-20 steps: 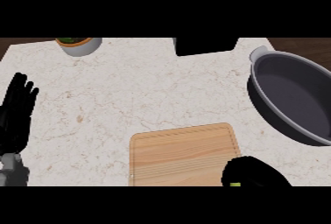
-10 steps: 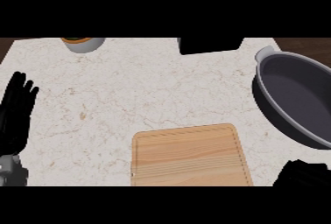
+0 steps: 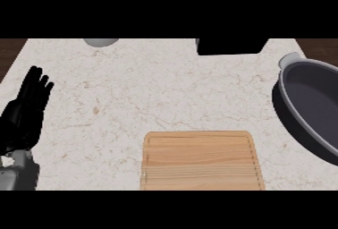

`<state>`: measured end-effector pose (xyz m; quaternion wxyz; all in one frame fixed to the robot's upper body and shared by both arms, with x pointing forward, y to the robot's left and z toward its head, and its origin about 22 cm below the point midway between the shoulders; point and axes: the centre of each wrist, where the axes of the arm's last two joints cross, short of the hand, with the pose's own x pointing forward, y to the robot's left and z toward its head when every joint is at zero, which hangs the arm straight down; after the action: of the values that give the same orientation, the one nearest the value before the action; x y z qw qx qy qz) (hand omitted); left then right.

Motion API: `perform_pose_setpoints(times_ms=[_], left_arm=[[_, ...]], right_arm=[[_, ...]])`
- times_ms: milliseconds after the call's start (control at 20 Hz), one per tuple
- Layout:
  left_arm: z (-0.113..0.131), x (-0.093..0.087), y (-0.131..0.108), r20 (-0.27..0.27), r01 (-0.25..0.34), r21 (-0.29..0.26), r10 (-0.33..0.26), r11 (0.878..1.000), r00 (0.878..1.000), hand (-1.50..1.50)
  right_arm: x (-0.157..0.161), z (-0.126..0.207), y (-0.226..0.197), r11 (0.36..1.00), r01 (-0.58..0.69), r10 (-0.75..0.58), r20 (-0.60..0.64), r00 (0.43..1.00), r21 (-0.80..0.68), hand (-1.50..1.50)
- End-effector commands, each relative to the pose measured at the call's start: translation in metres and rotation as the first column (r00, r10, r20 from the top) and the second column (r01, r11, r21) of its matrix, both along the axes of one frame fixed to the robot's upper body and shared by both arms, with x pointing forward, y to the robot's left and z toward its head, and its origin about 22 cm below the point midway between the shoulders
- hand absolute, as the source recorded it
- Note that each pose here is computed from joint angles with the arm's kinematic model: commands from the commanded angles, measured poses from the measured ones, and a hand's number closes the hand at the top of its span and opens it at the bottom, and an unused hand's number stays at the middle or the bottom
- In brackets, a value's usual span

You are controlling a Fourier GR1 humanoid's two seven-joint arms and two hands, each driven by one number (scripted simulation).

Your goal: Pick the pear from the cutting board and place it in the pot

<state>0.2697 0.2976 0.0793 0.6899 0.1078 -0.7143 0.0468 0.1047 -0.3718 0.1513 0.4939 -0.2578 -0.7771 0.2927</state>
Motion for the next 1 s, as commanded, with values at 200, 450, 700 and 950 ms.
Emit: perform_pose_setpoints(times_ms=[200,450,700,950], left_arm=[[-0.005,0.008,-0.022,0.023,0.057,-0.008,-0.057,0.998,0.998,0.0],[0.018,0.024,-0.015,0.002,0.052,0.011,-0.052,0.999,0.999,0.0],[-0.002,0.013,-0.02,0.012,0.058,0.0,-0.058,0.998,0.998,0.0],[0.014,0.019,-0.029,0.03,0.102,-0.006,-0.102,0.995,0.994,0.0]], right_arm=[[0.027,0.004,-0.059,0.992,0.091,-0.086,-0.063,0.994,0.09,1.5],[0.068,-0.016,-0.076,0.973,0.081,-0.07,-0.061,0.996,0.214,1.5],[0.072,-0.004,-0.086,0.923,0.331,-0.303,0.16,0.939,-0.196,1.5],[0.135,-0.033,-0.1,0.894,0.37,-0.348,0.13,0.929,-0.253,1.5]])
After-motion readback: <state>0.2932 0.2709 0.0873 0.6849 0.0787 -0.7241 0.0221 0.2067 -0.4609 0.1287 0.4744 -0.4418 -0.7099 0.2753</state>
